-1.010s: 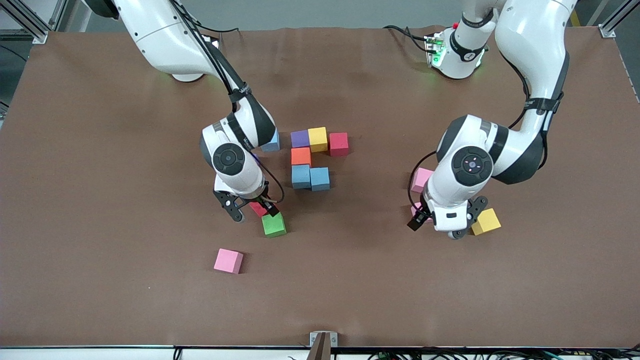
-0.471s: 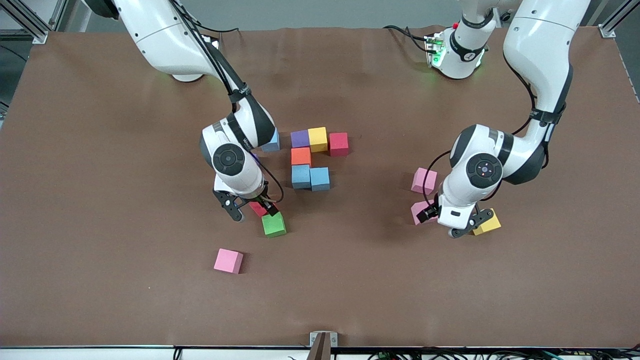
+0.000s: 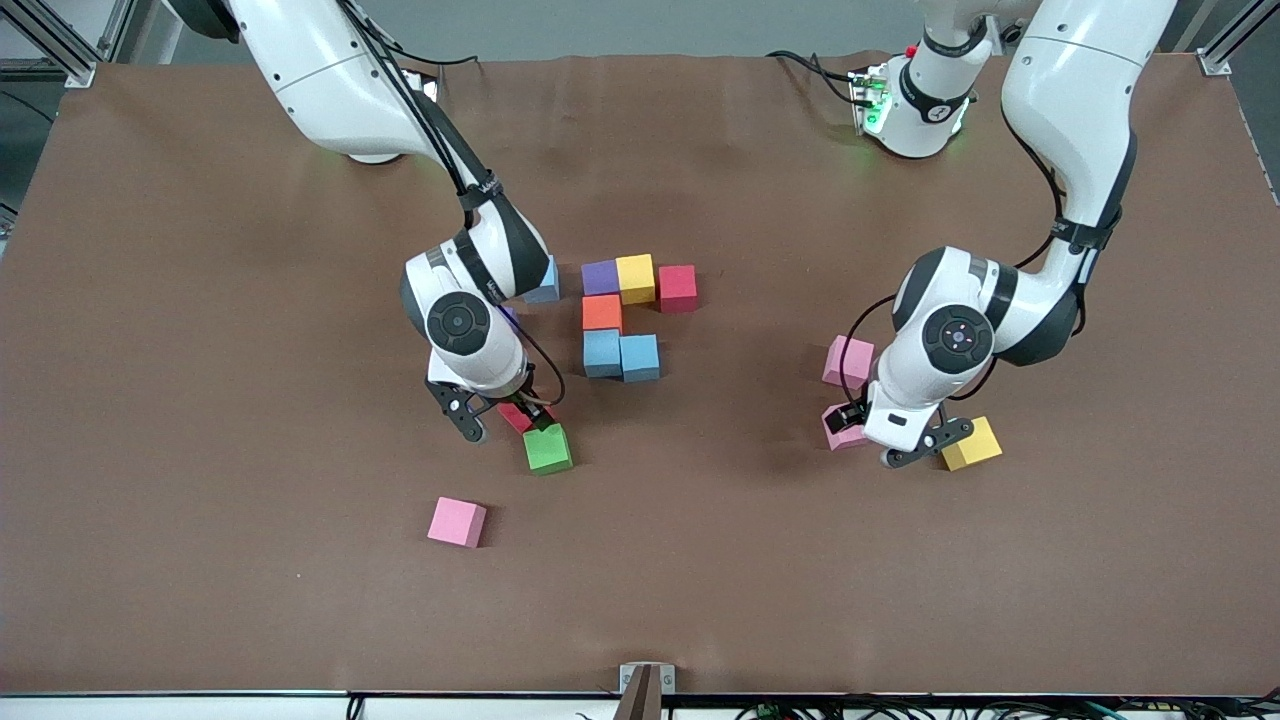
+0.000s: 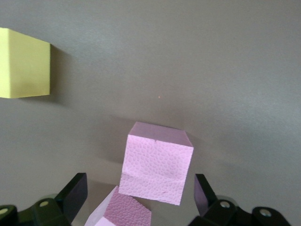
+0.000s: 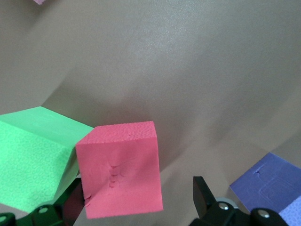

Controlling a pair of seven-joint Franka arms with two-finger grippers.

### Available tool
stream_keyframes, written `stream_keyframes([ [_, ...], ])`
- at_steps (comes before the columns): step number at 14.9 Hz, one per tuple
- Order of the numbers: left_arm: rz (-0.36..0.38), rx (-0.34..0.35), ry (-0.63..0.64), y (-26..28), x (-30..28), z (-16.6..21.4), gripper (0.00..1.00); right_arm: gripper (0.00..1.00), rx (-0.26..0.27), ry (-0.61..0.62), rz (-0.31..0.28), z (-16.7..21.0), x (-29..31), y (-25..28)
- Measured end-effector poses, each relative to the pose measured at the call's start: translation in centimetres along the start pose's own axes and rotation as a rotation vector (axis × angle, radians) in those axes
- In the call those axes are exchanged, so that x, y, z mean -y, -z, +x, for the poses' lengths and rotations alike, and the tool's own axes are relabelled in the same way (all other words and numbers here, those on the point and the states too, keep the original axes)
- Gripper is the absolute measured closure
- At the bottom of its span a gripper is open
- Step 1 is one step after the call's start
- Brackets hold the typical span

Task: Arrange 11 blocks into digit 3
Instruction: 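Grasp the red cube with the right gripper while the left grasps pink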

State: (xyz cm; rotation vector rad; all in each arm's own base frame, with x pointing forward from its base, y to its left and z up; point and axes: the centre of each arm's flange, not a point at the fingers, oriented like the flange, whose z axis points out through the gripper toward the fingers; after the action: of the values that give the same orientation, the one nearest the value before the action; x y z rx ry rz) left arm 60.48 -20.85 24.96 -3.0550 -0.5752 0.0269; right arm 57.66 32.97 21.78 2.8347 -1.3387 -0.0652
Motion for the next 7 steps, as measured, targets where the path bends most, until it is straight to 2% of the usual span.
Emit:
stream_keyframes([
  [4, 0.023, 0.023, -0.047, -2.6, 0.0, -0.8, 0.00, 0.00, -0.008, -0.016, 0.007, 1.2, -0.1, -0.3],
  [7, 0.035, 0.044, -0.100, -4.2, 0.2, -1.0, 0.00, 0.04, -0.028, -0.014, 0.003, 2.1, -0.3, -0.3],
])
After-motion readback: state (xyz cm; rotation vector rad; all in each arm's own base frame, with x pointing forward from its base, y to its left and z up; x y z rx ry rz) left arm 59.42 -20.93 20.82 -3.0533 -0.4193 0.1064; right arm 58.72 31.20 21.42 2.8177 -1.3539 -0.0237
